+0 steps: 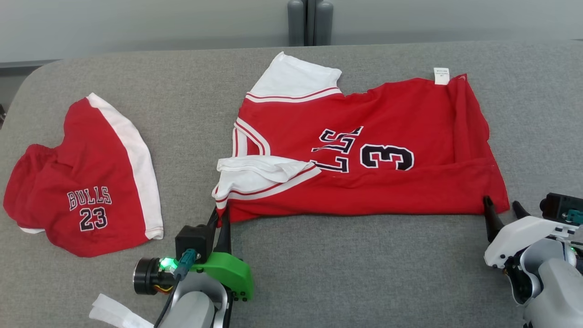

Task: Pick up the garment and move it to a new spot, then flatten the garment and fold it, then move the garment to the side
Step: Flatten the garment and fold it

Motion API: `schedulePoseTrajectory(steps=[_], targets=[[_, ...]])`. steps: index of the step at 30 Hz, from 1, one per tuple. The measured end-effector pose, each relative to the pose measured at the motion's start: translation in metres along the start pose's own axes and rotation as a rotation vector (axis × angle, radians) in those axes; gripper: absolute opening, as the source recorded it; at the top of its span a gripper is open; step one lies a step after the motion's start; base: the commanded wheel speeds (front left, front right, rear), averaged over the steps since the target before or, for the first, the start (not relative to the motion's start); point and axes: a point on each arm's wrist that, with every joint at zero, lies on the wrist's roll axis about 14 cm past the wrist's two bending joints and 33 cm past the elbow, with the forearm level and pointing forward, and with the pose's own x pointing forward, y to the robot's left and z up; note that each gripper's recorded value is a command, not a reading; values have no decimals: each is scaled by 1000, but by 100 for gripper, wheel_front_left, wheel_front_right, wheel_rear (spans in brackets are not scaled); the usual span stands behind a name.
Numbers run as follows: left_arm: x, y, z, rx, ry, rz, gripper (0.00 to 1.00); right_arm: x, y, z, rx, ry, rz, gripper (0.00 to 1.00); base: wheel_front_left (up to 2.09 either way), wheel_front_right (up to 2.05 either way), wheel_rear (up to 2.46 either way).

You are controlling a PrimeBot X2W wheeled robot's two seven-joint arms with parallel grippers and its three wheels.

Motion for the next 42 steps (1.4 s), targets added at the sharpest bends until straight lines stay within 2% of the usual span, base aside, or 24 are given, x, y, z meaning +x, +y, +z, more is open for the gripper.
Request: schedulePoseTrajectory(steps=[4, 5, 6, 13, 20, 23, 27, 35, 36, 37, 38, 39, 40, 42], targets=[[-1, -3, -3, 2, 8, -13, 0, 5, 3, -7, -6, 35, 4, 100, 0, 0, 0], [-1, -4, -3, 3, 9, -16, 0, 5, 4, -8, -5, 41, 5, 44, 0, 0, 0], [-1, -4, -4, 5, 11, -19, 0, 5, 4, -8, -8, 44, 6, 0, 0, 0, 0], [-7, -8, -9, 20, 28, -36, 0, -1, -6, 4, -54, -2, -2, 0, 0, 0, 0], [-25, -14, -22, -9, 67, -62, 0, -20, -32, 26, -222, -69, -21, 0, 0, 0, 0], [-35, -17, -28, -9, 79, -73, 0, -29, -38, 26, -245, -75, -28, 0, 0, 0, 0], [-50, -26, -36, -19, 93, -103, 0, -42, -45, 20, -243, -72, -41, 0, 0, 0, 0], [-71, -38, -41, -46, 88, -136, 0, -65, -59, -4, -137, -27, -82, 0, 0, 0, 0], [-72, -40, -42, -47, 90, -142, 4, -67, -59, -7, -130, -21, -83, 0, 0, 0, 0], [-74, -42, -44, -45, 101, -149, 11, -68, -58, -10, -122, -12, -82, 0, 0, 0, 0], [-75, -44, -46, -45, 109, -158, 47, -69, -57, -10, -119, -14, -79, 76, 0, 0, 0], [-75, -45, -47, -44, 117, -165, 62, -69, -57, -8, -115, -26, -77, 100, 0, 0, 0], [-76, -46, -48, -44, 120, -168, 100, -70, -57, -5, -106, -38, -80, 100, 0, 0, 0], [-75, -46, -46, -49, 113, -166, 100, -69, -54, 4, -100, -77, -71, 100, 0, 0, 0]])
